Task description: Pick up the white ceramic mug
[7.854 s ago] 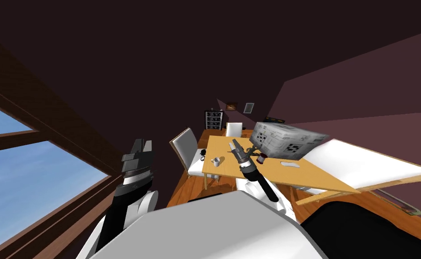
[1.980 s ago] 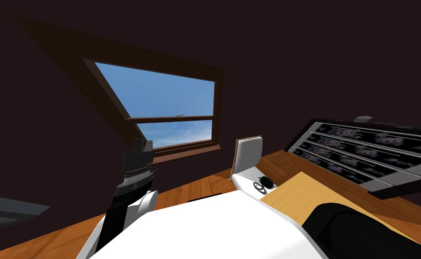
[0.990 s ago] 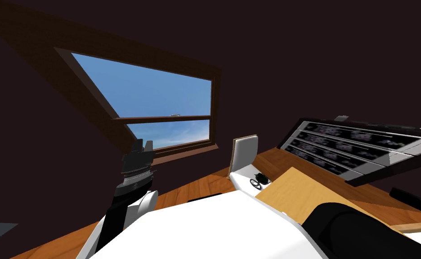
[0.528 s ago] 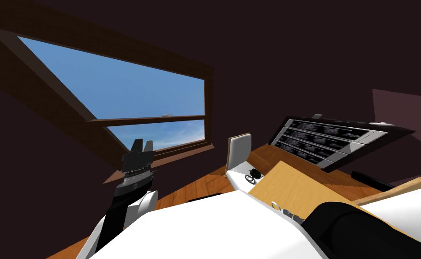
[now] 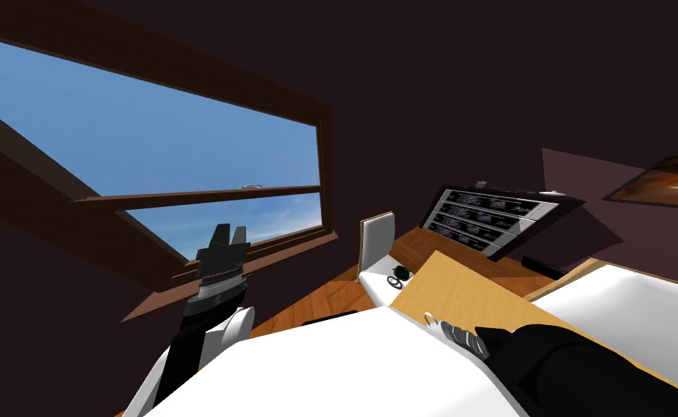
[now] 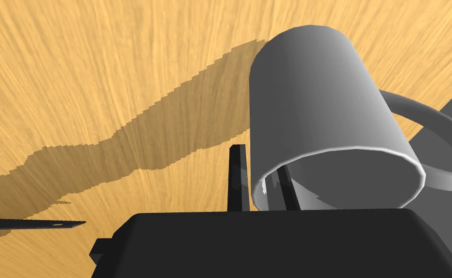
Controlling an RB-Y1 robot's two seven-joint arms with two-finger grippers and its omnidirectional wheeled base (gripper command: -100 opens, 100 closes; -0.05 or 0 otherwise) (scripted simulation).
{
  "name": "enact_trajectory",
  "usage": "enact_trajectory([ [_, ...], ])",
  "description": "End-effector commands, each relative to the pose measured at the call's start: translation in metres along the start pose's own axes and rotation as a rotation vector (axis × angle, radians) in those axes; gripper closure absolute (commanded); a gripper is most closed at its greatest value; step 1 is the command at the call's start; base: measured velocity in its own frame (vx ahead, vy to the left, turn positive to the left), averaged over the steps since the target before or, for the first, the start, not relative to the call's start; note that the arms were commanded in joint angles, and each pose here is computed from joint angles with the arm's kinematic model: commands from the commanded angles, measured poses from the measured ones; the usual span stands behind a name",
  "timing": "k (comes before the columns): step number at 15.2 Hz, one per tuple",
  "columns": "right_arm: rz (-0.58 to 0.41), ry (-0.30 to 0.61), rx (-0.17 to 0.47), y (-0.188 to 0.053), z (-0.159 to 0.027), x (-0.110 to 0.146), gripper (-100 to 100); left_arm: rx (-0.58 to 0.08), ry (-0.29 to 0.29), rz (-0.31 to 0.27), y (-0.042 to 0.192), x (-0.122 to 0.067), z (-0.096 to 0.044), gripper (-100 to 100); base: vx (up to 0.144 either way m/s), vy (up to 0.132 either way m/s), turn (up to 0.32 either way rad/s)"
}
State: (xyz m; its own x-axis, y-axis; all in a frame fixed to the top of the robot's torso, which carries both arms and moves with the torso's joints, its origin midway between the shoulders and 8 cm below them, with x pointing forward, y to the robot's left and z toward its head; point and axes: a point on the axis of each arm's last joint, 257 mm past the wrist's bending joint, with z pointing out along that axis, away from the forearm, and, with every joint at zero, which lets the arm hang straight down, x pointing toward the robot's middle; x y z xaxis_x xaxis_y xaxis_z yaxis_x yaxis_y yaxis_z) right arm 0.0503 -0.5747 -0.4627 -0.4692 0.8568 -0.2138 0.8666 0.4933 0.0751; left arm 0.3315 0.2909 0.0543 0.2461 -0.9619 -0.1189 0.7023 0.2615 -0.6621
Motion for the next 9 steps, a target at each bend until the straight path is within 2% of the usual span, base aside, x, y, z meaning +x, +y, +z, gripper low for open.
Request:
enact_trajectory([
  [1, -0.027, 0.011, 0.004, 0.012, -0.001, 0.000, 100, 0.000, 0.000, 0.000, 0.000, 0.000, 0.000, 0, 0.004, -0.027, -0.192],
  [2, -0.044, 0.011, 0.004, 0.012, -0.001, 0.000, 100, 0.000, 0.000, 0.000, 0.000, 0.000, 0.000, 0, 0.002, -0.016, -0.061],
  [3, -0.054, 0.025, -0.002, 0.031, -0.004, 0.000, 100, 0.000, 0.000, 0.000, 0.000, 0.000, 0.000, 0, 0.002, -0.024, -0.170],
  [5, -0.080, 0.027, 0.001, 0.030, -0.004, 0.001, 100, 0.000, 0.000, 0.000, 0.000, 0.000, 0.000, 0, 0.004, -0.027, -0.153],
  [6, -0.091, 0.045, -0.008, 0.049, -0.009, 0.002, 100, 0.000, 0.000, 0.000, 0.000, 0.000, 0.000, 0, 0.003, -0.029, -0.200],
  [9, -0.104, 0.043, -0.006, 0.046, -0.007, 0.001, 100, 0.000, 0.000, 0.000, 0.000, 0.000, 0.000, 0, 0.004, -0.021, -0.102],
])
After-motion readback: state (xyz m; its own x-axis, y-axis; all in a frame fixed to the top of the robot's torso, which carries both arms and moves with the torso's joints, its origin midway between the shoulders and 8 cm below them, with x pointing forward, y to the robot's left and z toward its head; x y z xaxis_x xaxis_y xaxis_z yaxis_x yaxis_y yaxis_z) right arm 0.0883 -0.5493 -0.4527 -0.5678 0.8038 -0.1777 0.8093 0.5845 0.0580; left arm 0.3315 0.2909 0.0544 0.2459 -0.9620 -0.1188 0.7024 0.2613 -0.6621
